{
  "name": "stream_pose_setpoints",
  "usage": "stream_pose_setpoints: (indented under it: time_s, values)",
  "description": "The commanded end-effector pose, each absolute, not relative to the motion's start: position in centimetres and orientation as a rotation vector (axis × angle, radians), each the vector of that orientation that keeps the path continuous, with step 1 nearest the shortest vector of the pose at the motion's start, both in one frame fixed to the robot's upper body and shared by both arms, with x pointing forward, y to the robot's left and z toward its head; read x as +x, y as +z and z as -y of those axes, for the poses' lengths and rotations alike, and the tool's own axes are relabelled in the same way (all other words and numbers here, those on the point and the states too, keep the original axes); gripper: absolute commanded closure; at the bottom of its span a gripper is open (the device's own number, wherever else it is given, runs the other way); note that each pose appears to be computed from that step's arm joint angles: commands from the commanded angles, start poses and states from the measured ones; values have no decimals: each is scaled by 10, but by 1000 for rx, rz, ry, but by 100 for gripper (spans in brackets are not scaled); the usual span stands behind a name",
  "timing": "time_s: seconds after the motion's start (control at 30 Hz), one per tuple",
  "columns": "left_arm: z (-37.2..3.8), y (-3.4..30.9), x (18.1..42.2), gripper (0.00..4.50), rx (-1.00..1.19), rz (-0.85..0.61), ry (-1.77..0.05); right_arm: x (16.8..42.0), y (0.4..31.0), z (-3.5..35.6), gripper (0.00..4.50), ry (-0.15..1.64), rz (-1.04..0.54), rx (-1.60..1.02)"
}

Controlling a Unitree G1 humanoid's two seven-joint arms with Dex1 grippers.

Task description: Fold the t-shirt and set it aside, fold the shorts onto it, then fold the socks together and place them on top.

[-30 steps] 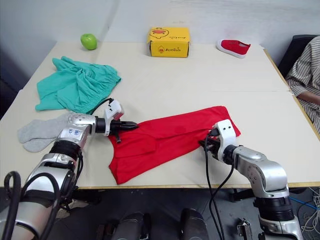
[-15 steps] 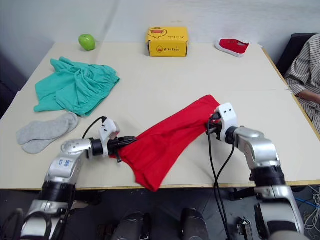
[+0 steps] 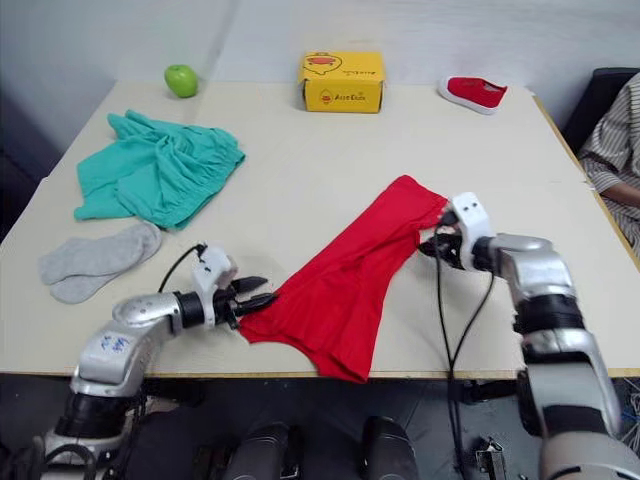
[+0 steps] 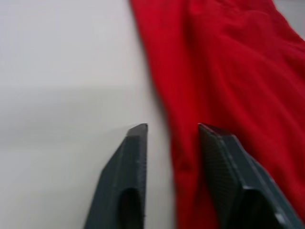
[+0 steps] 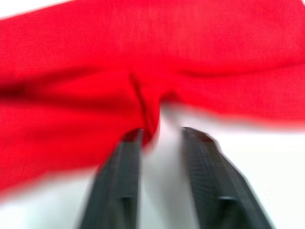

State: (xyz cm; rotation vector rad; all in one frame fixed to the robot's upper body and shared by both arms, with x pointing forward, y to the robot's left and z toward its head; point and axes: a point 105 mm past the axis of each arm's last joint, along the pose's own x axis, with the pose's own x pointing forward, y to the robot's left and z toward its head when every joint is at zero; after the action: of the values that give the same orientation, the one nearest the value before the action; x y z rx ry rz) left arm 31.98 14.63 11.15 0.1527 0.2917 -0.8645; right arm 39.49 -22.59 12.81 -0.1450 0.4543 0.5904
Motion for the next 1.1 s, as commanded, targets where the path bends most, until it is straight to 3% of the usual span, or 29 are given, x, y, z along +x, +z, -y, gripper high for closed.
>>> stream_pose_setpoints:
  time_s: [0.03,0.17,0.2,0.43,0.6,0.63,0.73,1.1]
  values:
    - [-143,132,332,124,133,-238,-917,359,137,215,167,712,-495,-52]
    - [-117,142,360,2,173,-213,-1001,308,124,191,27,822,-571,56]
    - [-107,143,370,2,179,-211,-1018,296,119,181,2,846,-585,78]
    - [-55,131,410,2,229,-271,-1093,263,97,143,2,866,-622,85]
    - [-33,116,416,2,276,-329,-1109,252,86,118,2,906,-641,118]
    - [-31,113,416,21,306,-334,-1104,250,81,114,0,914,-649,112]
    - [-25,112,418,92,330,-325,-1098,252,73,109,61,903,-649,107]
    - [-17,116,419,427,290,-258,-1080,266,73,123,422,853,-601,50]
